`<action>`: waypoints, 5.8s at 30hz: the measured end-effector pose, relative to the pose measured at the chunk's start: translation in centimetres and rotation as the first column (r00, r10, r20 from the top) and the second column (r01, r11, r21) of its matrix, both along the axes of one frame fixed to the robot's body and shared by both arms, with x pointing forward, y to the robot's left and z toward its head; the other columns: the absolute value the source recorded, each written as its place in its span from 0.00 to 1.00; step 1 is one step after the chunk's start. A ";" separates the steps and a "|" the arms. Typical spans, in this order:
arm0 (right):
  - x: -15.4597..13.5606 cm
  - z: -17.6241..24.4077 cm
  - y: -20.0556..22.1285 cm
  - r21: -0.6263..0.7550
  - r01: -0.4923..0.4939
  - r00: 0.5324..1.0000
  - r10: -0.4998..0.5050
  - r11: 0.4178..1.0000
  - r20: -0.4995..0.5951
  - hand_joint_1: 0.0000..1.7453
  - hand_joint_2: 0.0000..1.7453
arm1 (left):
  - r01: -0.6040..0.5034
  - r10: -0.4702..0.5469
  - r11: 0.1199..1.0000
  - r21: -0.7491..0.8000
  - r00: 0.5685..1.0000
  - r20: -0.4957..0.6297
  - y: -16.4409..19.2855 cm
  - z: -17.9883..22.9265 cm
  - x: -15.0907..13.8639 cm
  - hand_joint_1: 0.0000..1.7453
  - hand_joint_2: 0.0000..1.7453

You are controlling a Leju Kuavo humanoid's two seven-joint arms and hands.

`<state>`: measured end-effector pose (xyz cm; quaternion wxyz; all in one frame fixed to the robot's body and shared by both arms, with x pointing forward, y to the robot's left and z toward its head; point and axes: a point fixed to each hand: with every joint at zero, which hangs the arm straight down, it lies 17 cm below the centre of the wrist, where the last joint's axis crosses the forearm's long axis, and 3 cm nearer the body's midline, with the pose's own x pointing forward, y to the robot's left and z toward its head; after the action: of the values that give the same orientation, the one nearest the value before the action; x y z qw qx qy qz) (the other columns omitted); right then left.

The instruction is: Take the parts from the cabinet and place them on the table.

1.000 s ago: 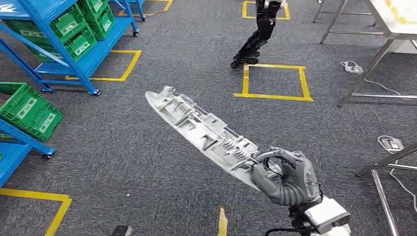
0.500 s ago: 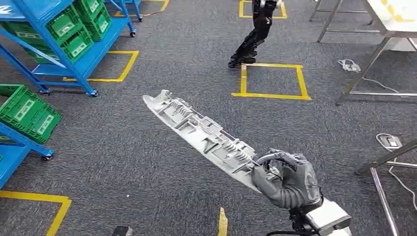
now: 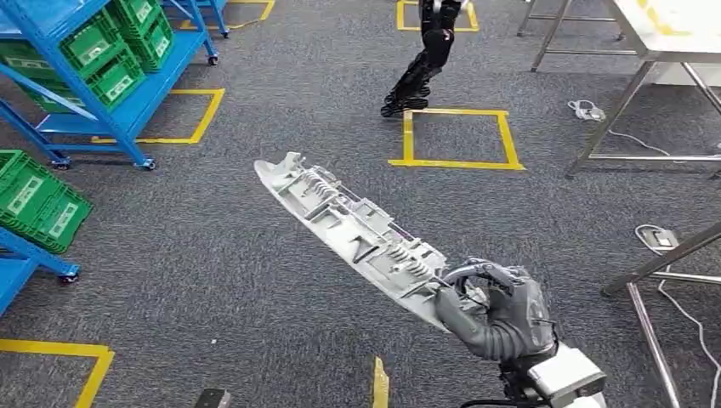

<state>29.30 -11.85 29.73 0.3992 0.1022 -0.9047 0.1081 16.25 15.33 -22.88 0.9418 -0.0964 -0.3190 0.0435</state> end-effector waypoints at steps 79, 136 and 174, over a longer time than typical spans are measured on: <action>-0.1 0.1 -0.2 -0.001 0.005 1.000 -0.005 1.000 0.000 1.00 1.00 | 0.017 -0.017 1.000 -0.010 1.000 0.011 -0.8 0.3 0.7 0.00 0.00; 0.0 0.2 0.0 0.006 0.001 1.000 -0.001 1.000 0.005 1.00 1.00 | 0.017 -0.017 1.000 0.002 1.000 0.000 -0.4 0.0 0.0 0.00 0.00; 0.1 0.0 0.1 0.008 -0.002 1.000 0.002 1.000 0.002 1.00 1.00 | 0.015 -0.015 1.000 -0.003 1.000 -0.002 -0.5 0.0 -0.1 0.00 0.00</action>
<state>29.36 -11.72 29.76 0.3978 0.1044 -0.9055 0.1050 16.13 14.82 -22.83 0.9423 -0.1002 -0.3173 0.0371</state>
